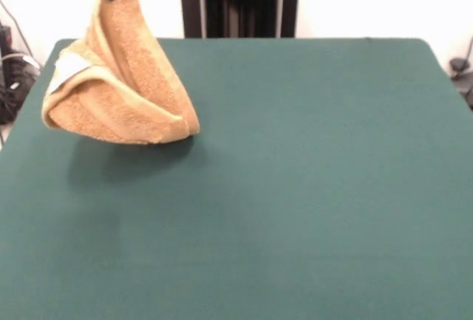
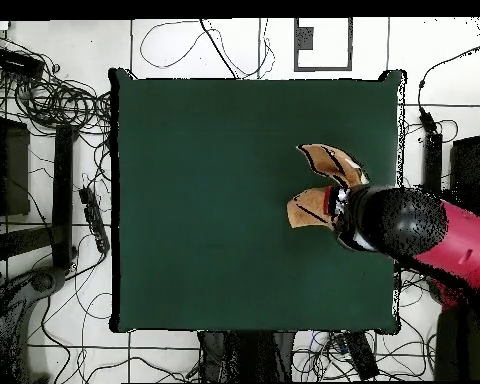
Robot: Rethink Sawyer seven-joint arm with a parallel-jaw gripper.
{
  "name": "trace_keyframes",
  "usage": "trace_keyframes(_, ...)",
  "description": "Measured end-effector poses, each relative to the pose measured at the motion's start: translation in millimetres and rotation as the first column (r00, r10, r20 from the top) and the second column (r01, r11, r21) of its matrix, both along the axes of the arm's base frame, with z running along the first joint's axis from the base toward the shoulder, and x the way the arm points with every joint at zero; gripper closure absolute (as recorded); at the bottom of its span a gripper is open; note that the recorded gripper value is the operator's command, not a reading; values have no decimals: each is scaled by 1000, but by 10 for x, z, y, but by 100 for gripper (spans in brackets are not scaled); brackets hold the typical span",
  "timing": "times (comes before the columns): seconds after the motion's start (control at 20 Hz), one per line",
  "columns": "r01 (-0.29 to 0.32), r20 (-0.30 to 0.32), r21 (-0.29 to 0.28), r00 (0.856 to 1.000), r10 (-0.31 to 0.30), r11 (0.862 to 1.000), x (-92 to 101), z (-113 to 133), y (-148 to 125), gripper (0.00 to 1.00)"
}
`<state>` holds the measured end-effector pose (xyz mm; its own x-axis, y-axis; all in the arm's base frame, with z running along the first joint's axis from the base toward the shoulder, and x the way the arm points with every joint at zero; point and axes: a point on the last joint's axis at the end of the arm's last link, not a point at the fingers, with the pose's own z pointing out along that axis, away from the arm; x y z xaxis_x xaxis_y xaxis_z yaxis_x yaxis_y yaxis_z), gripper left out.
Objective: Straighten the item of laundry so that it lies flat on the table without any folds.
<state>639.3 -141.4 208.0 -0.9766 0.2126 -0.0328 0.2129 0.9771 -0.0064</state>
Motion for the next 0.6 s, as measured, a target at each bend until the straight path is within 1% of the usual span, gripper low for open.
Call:
trace_keyframes(0.15, -54, 17, -15, 998, 54, 998, -62, 97, 380, 100)
trace_keyframes(0.4, -113, 17, -24, 993, 113, 993, -154, 228, 821, 100)
trace_keyframes(0.45, -131, 16, -26, 991, 131, 991, -197, 264, 962, 100)
trace_keyframes(0.6, -151, 20, -33, 988, 152, 988, -244, 286, 1110, 100)
